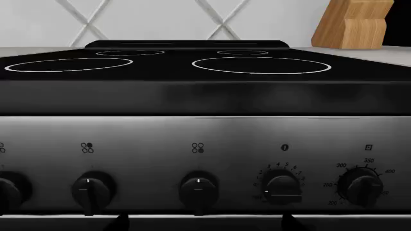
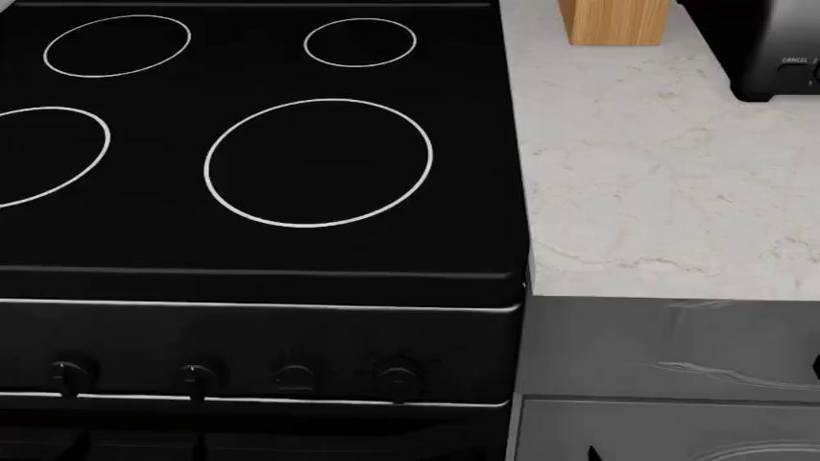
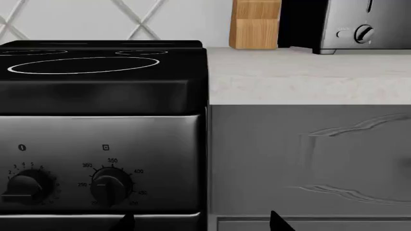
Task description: Press the stop button on the microwave
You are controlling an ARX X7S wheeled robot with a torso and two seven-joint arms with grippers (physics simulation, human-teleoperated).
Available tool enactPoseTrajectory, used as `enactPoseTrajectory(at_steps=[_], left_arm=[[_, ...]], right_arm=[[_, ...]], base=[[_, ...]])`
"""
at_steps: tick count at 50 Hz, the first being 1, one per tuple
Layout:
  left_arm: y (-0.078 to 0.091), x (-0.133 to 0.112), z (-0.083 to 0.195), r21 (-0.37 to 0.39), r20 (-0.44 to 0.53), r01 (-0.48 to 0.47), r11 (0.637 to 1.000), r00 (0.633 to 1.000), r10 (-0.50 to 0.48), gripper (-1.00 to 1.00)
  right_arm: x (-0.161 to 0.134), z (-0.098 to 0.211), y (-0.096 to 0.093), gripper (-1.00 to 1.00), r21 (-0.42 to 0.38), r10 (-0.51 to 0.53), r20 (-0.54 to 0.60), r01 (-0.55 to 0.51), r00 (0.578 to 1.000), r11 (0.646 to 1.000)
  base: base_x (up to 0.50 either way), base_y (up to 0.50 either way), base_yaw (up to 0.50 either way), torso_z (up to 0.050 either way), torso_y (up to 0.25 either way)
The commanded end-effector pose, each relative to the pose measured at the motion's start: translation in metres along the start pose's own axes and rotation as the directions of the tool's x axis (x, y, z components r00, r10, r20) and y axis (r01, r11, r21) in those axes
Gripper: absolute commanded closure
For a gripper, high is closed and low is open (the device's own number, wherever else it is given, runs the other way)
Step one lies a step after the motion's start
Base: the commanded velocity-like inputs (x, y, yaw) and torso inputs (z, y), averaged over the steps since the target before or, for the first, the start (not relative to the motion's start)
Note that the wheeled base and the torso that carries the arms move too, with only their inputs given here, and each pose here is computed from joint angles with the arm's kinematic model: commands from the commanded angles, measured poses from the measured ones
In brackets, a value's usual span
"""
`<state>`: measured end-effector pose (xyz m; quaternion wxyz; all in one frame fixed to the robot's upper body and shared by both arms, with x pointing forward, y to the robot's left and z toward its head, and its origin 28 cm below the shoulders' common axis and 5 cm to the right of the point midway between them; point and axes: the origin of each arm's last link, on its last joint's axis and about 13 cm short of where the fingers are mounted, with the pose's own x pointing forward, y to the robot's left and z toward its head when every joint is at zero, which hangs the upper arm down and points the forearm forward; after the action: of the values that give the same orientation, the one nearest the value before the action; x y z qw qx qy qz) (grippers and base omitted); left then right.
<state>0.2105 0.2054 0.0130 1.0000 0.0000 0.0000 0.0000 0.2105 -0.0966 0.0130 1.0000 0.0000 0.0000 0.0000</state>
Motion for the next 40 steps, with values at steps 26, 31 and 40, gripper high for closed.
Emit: enactPoseTrajectory(at_steps=[26, 31, 40], left_arm=[[0.0, 0.001, 0.01, 0.022, 0.01, 0.008, 1.0, 1.0, -0.008, -1.0], [0.001, 0.002, 0.011, 0.024, 0.012, 0.007, 1.0, 1.0, -0.007, -1.0], [0.0, 0.002, 0.016, 0.03, 0.018, 0.005, 1.0, 1.0, -0.006, -1.0]], right_arm=[[0.004, 0.014, 0.001, -1.0, -0.035, -0.029, 0.021, 0.029, 0.999, 0.999], [0.005, 0.014, 0.001, -1.0, -0.037, -0.026, 0.021, 0.027, 0.999, 0.999], [0.006, 0.015, 0.002, -1.0, -0.04, -0.021, 0.021, 0.022, 1.0, 0.999]], base=[[0.0, 0.0, 0.0, 0.027, 0.031], [0.0, 0.0, 0.0, 0.05, 0.061], [0.0, 0.0, 0.0, 0.05, 0.061]])
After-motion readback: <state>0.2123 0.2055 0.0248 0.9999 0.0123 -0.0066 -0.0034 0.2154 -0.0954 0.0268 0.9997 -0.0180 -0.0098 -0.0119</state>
